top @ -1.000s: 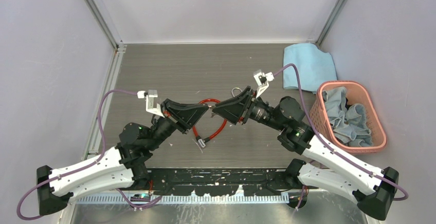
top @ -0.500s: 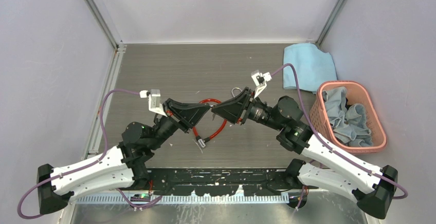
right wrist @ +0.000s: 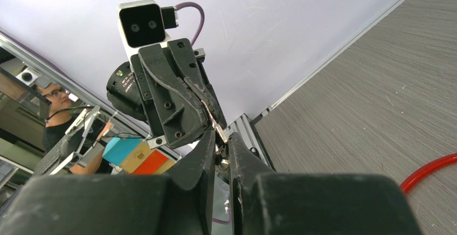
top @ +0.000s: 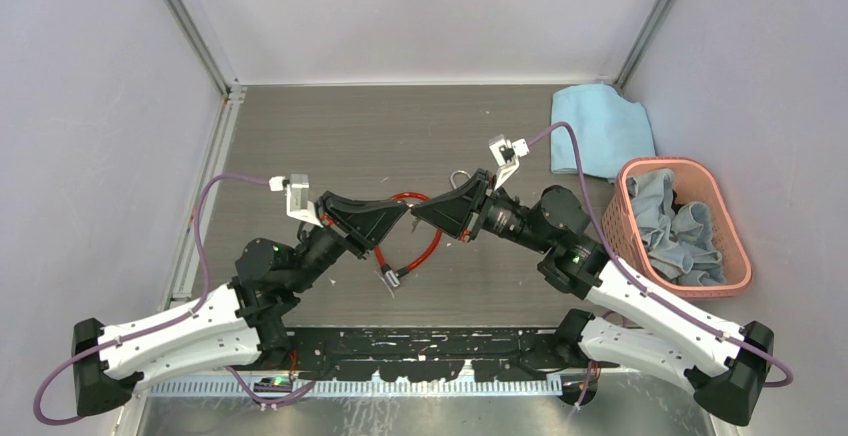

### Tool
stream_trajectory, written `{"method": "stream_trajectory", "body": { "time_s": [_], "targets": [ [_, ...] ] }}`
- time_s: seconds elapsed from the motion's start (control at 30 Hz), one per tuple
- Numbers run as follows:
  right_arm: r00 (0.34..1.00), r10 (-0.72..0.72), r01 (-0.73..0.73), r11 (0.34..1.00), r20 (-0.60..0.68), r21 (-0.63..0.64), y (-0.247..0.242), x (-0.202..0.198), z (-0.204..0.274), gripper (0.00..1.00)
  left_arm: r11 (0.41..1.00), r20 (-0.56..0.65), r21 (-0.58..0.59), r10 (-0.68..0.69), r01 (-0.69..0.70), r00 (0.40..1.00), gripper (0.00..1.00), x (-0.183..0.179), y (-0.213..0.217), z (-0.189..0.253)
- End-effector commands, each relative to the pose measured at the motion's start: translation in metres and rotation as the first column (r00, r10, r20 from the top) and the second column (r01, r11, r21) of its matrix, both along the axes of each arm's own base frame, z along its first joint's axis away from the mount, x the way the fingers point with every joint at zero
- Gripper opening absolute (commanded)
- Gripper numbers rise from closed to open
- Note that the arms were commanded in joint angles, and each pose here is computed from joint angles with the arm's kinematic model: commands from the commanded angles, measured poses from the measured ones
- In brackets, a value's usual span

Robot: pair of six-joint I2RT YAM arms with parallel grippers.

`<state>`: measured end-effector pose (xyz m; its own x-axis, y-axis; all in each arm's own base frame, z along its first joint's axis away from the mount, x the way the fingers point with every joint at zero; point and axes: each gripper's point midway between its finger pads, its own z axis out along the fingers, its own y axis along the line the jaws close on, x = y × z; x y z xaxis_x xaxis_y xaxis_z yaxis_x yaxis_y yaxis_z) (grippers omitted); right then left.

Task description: Unlock with the key

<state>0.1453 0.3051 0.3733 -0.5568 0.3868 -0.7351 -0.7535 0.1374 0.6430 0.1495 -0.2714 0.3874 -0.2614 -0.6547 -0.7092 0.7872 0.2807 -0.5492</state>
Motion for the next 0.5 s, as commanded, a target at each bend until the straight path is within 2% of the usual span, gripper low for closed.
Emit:
{"method": "stream_trajectory", "body": {
  "time_s": [0.0,0.07,0.17,0.23,0.37,0.47],
  "targets": [
    [0.997,0.038,-0.043,0.996,0.069,0.072,-0.002,-0.012,0.037,0.05,0.998,0.021,-0.045,0.035,-0.034,0.999,0.00,0.002,0.009,0.012],
    [0.997,0.048,-0.052,0.997,0.065,0.061,-0.001,-0.013,0.035,0.06,0.998,0.022,-0.044,0.036,-0.035,0.999,0.00,0.002,0.010,0.012],
    [0.996,0.059,-0.063,0.996,0.064,0.059,0.000,-0.015,0.035,0.25,0.999,0.024,-0.038,0.037,-0.036,0.999,0.00,0.001,0.010,0.011],
    [0.996,0.066,-0.070,0.995,0.064,0.072,0.000,-0.016,0.039,0.33,0.999,0.021,-0.032,0.042,-0.041,0.999,0.00,0.002,0.010,0.008],
    [0.994,0.087,-0.094,0.990,0.071,0.109,-0.003,-0.023,0.051,0.34,0.998,0.017,-0.021,0.053,-0.053,0.998,0.00,0.004,0.010,0.005],
    [0.993,0.097,-0.106,0.986,0.074,0.128,-0.005,-0.028,0.057,0.31,0.998,0.016,-0.017,0.066,-0.066,0.998,0.00,0.006,0.012,0.004]
  ]
}}
